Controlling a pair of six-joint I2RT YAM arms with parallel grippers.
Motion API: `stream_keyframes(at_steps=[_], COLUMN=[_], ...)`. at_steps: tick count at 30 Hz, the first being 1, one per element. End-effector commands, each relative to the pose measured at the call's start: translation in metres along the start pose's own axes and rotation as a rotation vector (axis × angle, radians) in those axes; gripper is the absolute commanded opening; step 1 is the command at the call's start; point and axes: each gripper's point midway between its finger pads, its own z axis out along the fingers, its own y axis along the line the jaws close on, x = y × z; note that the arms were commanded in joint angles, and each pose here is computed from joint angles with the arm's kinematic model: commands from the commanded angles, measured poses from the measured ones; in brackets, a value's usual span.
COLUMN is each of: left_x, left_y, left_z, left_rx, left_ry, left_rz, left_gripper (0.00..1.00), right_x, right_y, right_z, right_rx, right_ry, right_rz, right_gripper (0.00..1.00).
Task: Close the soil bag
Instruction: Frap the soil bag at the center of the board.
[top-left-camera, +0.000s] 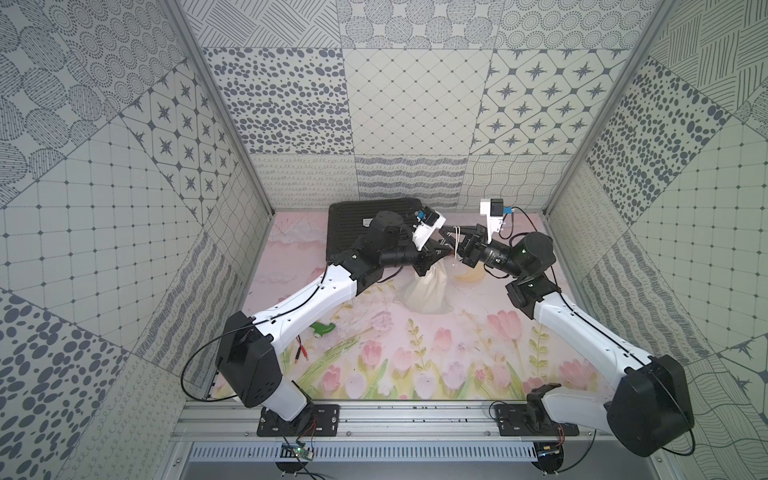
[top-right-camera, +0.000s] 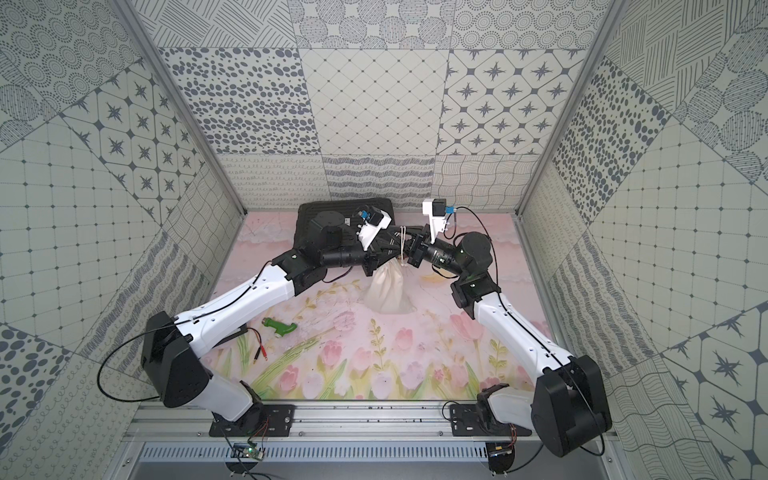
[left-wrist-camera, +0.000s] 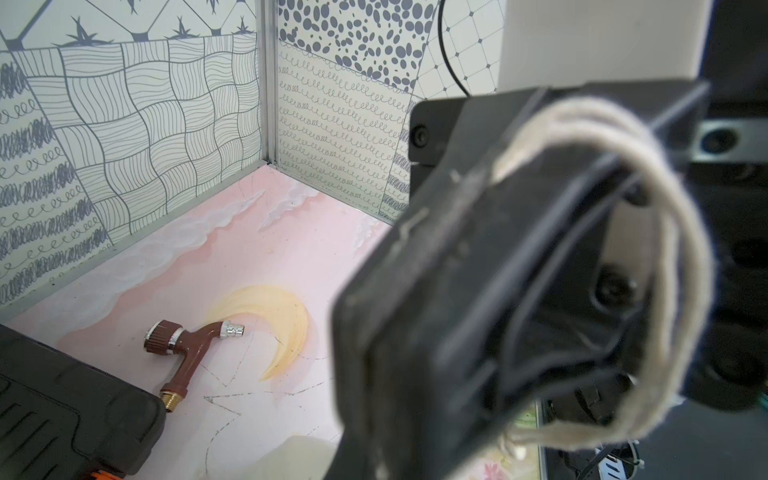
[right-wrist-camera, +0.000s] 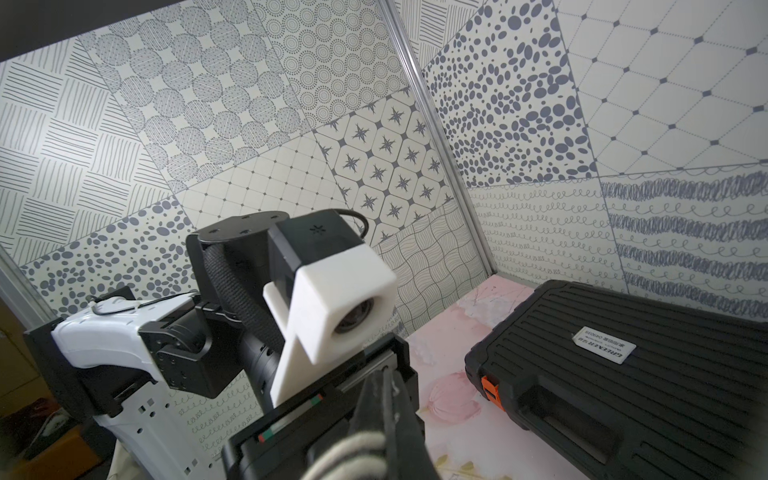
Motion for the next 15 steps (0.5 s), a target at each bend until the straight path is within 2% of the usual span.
stream_keyframes(at_steps=[1,6,10,12,15], left_x=[0.089,0.155,0.21,0.229,0.243], left_y=[0.002,0.003,-0.006,-0.009,-0.009], left_z=[-0.003,-0.008,-0.005,-0.005,-0.007], left_rx=[-0.064,-0.141,-0.139,-0.143,-0.157], left_ry=[0.284,0.479,0.647,0.695,0.706], left_rz=[-0.059,-0.067,-0.104,-0.122,-0.147], left_gripper=[0.0,0.0,0.0,0.0,0.01], right_x=[-0.053,-0.077,-0.093,-0.1,-0.108], right_y=[0.024,0.02,0.022,0.021,0.02], right_z=[-0.008,-0.015,-0.017,-0.018,-0.021], right_rx=[-0.01,0.03,0.042,0.05,0.066], right_ry=[-0.13,-0.188,-0.224,-0.239,-0.262], right_rz=[-0.144,-0.175,-0.197,-0.205,-0.217], right_gripper=[0.0,0.0,0.0,0.0,0.0])
